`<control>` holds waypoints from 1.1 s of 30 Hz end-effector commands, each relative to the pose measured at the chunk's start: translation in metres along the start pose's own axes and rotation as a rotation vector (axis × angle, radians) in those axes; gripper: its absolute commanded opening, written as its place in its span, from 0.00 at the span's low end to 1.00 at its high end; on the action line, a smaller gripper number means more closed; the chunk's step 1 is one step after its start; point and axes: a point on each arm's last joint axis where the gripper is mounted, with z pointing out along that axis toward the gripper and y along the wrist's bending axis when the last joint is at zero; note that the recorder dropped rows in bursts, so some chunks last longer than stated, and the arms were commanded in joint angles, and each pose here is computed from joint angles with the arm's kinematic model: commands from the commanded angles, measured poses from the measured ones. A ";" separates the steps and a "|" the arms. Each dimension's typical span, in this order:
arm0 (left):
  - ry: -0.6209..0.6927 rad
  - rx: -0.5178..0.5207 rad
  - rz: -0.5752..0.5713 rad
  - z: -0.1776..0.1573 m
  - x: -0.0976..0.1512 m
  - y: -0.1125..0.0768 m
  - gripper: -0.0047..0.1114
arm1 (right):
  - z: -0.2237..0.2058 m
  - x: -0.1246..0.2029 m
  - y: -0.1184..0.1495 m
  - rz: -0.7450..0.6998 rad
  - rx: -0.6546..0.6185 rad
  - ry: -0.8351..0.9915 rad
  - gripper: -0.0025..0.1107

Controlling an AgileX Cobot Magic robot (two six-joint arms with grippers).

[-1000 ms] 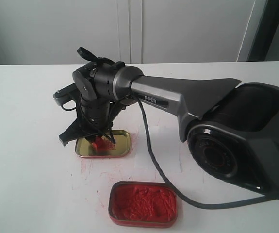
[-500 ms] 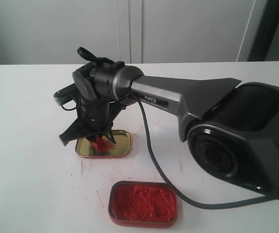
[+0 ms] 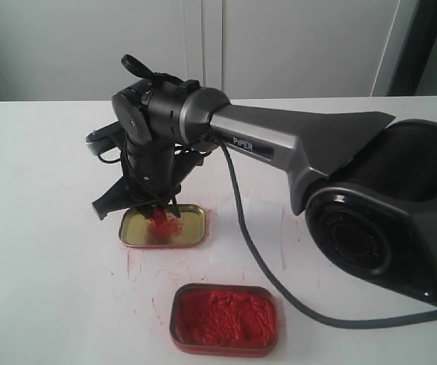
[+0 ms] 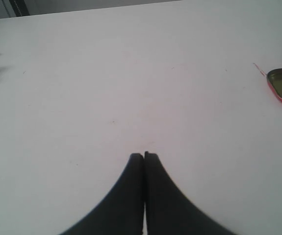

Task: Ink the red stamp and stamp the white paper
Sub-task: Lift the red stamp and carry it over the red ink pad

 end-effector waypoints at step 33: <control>-0.003 0.006 -0.008 0.000 0.000 0.000 0.04 | -0.072 0.123 -0.007 0.042 -0.018 0.054 0.02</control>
